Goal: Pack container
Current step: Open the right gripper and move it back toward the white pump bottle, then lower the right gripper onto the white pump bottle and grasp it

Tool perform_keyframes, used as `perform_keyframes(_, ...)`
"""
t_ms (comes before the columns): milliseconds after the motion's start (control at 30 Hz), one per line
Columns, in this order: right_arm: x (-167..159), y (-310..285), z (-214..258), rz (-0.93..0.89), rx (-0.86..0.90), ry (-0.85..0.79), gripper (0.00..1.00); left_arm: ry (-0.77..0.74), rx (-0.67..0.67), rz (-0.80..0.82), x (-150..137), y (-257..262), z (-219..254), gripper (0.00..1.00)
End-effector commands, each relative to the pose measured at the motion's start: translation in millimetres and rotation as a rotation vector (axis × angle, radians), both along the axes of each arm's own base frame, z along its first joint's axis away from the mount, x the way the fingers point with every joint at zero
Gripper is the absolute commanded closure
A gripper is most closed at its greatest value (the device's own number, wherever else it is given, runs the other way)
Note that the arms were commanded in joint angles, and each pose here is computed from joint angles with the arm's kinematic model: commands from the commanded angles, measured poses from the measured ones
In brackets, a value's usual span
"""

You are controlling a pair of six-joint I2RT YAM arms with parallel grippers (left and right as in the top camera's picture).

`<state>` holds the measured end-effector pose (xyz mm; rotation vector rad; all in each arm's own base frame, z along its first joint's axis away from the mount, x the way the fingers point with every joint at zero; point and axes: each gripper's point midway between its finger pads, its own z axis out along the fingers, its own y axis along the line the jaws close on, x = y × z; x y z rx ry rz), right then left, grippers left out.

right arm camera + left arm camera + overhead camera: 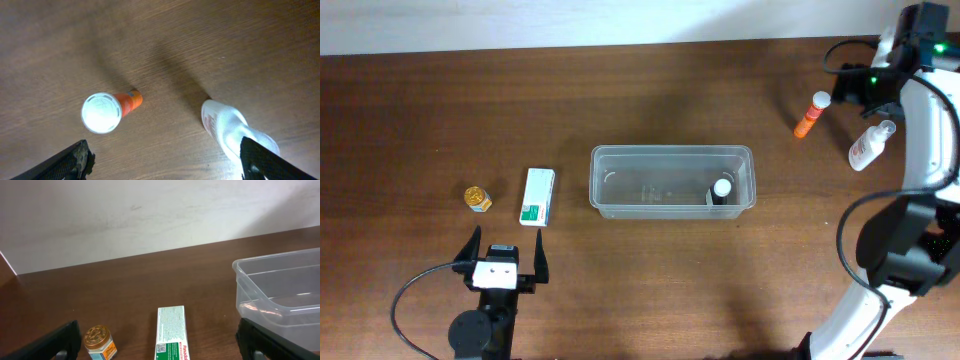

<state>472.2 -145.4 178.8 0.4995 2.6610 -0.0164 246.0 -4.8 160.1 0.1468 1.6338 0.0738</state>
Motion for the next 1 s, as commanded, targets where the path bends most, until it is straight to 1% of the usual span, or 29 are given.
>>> perform_keyframes(0,-19.0,-27.0,27.1,-0.165,-0.006,-0.042,0.11,0.002,0.015,-0.006,-0.1,-0.4,-1.9,0.01)
perform_keyframes(133,-38.3,-58.0,23.2,-0.307,0.025,-0.023,0.08,0.002,0.015,-0.006,-0.1,-0.4,-1.9,0.01)
perform_keyframes(267,-52.8,-83.2,21.7,-0.382,0.034,-0.017,0.05,0.002,0.015,-0.006,-0.1,-0.4,-1.9,0.01)
perform_keyframes(300,-56.2,-88.6,20.0,-0.367,0.030,-0.010,0.05,0.002,0.015,-0.006,-0.1,-0.4,-1.9,0.00)
perform_keyframes(367,-52.3,-82.7,18.8,-0.300,0.057,-0.018,0.05,0.002,0.015,-0.006,-0.1,-0.4,-1.9,0.00)
perform_keyframes(467,-40.0,-65.5,16.6,-0.112,0.098,-0.045,0.05,0.002,0.015,-0.006,-0.1,-0.4,-1.9,0.01)
perform_keyframes(667,-40.6,-67.7,-5.7,0.083,0.022,0.024,0.05,0.002,0.016,-0.006,-0.1,-0.4,-1.9,0.01)
perform_keyframes(833,-44.7,-65.6,-24.8,0.139,0.019,0.060,0.05,0.002,0.015,-0.006,-0.1,-0.4,-1.9,0.01)
perform_keyframes(967,-45.9,-68.8,-34.7,0.134,0.005,0.074,0.05,0.002,0.015,-0.006,-0.1,-0.4,-1.9,0.01)
